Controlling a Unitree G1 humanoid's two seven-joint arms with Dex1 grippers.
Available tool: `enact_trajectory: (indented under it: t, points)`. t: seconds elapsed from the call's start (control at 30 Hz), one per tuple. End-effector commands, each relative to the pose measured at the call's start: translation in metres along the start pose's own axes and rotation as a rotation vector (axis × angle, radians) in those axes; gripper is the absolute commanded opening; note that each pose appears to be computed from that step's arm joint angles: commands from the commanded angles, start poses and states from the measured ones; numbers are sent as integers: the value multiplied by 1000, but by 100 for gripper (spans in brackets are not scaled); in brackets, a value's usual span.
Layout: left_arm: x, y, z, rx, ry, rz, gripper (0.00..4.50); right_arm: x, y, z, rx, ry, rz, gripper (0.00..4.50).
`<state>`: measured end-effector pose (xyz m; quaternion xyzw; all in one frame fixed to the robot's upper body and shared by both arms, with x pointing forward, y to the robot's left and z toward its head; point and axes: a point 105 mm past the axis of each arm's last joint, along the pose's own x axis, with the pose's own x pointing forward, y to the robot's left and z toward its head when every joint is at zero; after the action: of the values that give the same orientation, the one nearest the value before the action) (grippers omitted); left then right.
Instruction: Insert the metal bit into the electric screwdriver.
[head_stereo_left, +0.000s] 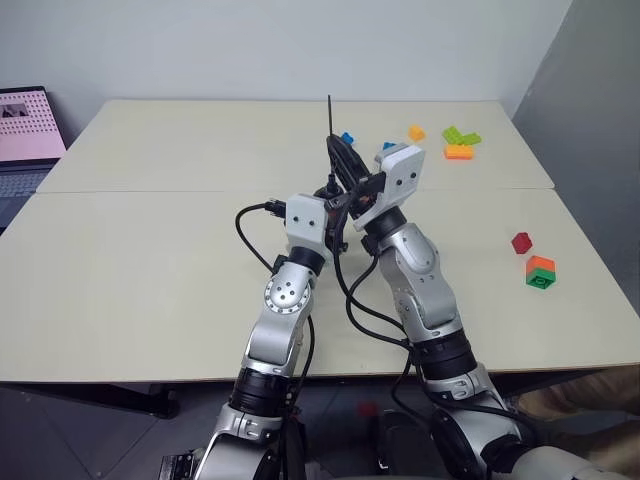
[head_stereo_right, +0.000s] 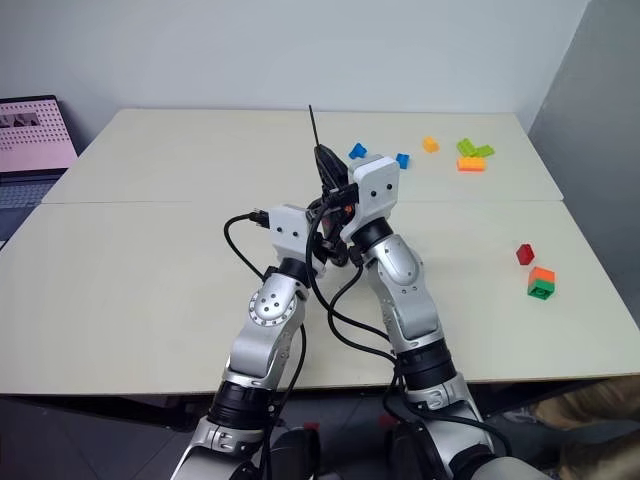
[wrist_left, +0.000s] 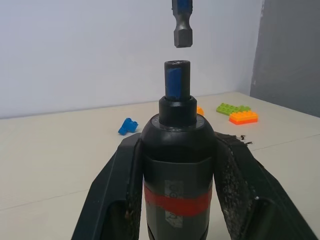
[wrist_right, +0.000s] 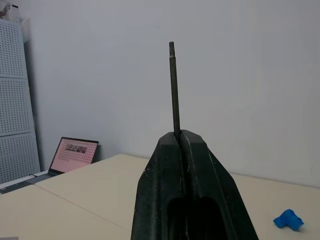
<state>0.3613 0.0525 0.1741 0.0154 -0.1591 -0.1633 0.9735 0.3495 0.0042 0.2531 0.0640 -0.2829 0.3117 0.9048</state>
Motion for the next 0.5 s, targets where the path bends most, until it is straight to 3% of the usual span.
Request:
enact_trajectory:
  t: [0.03, 0.5]
  points:
    - [0, 0, -1, 3, 10, -5, 163, 3, 6, 7, -11, -23, 29, 0]
    - [0, -1, -2, 2, 12, -17, 163, 1, 4, -2, 12, 31, 54, 0]
